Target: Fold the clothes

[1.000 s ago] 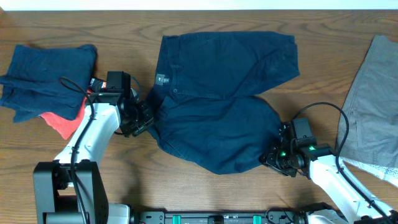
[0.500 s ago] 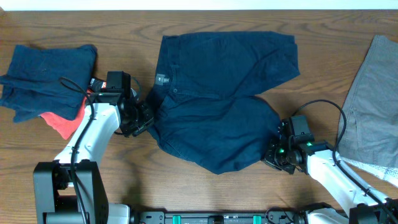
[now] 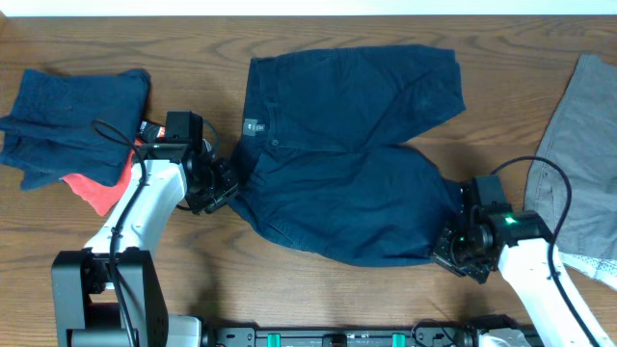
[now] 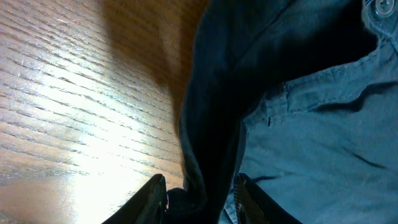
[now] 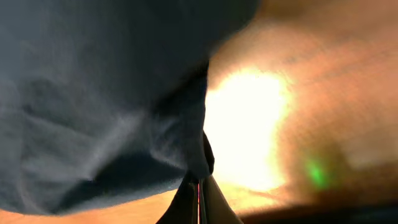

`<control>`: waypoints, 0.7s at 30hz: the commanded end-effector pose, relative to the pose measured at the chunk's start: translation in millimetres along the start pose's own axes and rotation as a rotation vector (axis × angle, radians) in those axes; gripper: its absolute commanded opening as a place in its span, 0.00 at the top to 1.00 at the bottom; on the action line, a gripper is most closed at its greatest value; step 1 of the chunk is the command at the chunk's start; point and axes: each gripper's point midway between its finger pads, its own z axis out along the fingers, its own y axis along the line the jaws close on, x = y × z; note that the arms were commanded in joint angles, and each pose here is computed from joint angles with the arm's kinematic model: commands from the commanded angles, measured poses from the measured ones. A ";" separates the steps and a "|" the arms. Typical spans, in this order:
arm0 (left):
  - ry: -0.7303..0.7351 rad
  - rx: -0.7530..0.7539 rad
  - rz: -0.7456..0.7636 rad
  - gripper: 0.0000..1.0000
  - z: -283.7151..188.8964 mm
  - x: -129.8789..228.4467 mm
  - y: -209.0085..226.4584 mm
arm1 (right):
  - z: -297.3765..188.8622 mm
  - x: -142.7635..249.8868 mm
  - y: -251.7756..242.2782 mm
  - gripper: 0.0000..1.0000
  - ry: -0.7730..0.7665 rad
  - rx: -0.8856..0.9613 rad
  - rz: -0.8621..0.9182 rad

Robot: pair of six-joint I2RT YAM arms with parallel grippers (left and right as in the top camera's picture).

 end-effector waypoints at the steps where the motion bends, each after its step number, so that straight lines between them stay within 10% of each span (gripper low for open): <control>1: -0.012 -0.007 0.012 0.62 -2.4 -0.8 -0.3 | -0.2 3.1 -10.3 0.99 0.005 0.045 0.035; 6: 0.000 -0.015 0.008 0.63 -2.4 2.1 1.7 | -0.3 7.0 -13.5 0.99 0.020 0.059 0.053; 10: 0.030 -0.033 -0.003 0.63 -2.7 9.7 6.4 | -0.1 7.1 -11.5 0.62 0.023 0.048 0.051; 21: 0.076 -0.062 -0.011 0.63 -3.4 21.1 13.5 | 11.0 29.1 -5.7 0.50 0.098 0.028 0.074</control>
